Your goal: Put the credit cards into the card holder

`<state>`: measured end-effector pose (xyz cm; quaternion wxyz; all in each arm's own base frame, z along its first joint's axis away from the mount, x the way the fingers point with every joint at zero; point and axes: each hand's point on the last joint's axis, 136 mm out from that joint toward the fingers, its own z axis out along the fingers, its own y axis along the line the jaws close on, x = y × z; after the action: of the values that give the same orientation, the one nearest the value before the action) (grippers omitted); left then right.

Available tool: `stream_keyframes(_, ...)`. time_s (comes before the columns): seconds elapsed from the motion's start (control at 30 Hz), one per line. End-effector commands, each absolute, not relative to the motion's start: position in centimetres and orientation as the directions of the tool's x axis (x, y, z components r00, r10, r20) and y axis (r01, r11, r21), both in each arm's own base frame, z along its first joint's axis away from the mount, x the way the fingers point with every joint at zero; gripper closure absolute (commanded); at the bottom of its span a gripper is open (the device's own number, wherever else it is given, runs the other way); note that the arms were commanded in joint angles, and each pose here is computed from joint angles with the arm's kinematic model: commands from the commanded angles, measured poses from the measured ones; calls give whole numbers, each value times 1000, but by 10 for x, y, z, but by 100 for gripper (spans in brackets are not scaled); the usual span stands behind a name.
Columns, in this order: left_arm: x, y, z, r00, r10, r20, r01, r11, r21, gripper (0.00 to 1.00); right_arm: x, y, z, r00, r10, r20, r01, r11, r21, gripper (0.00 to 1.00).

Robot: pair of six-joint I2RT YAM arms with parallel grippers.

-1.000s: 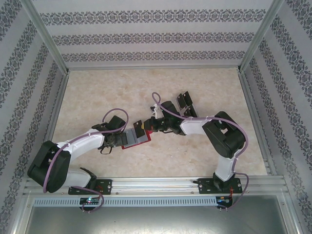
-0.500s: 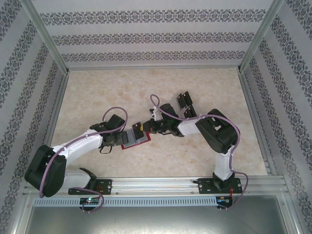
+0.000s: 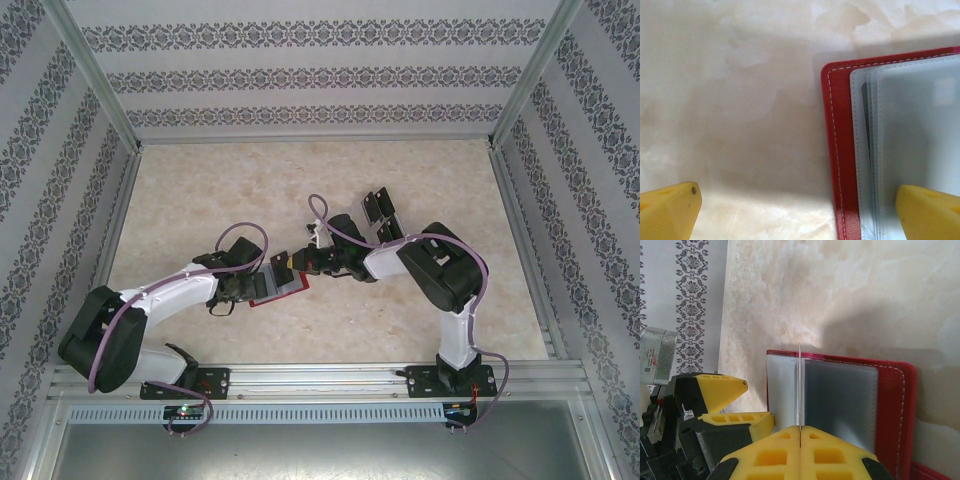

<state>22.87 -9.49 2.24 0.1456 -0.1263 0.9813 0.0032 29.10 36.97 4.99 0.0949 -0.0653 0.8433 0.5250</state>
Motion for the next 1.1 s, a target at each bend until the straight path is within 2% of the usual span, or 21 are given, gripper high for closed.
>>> stream_keyframes(0.0,213,-80,13,-932,-247,-265,-267,963,43,0,283,376,48,-974,-38,-221,-217,413,885,100)
stream_keyframes(1.07,210,-77,11,-931,-251,-266,-273,961,51,0,264,387,32,-974,-127,-188,-223,383,897,100)
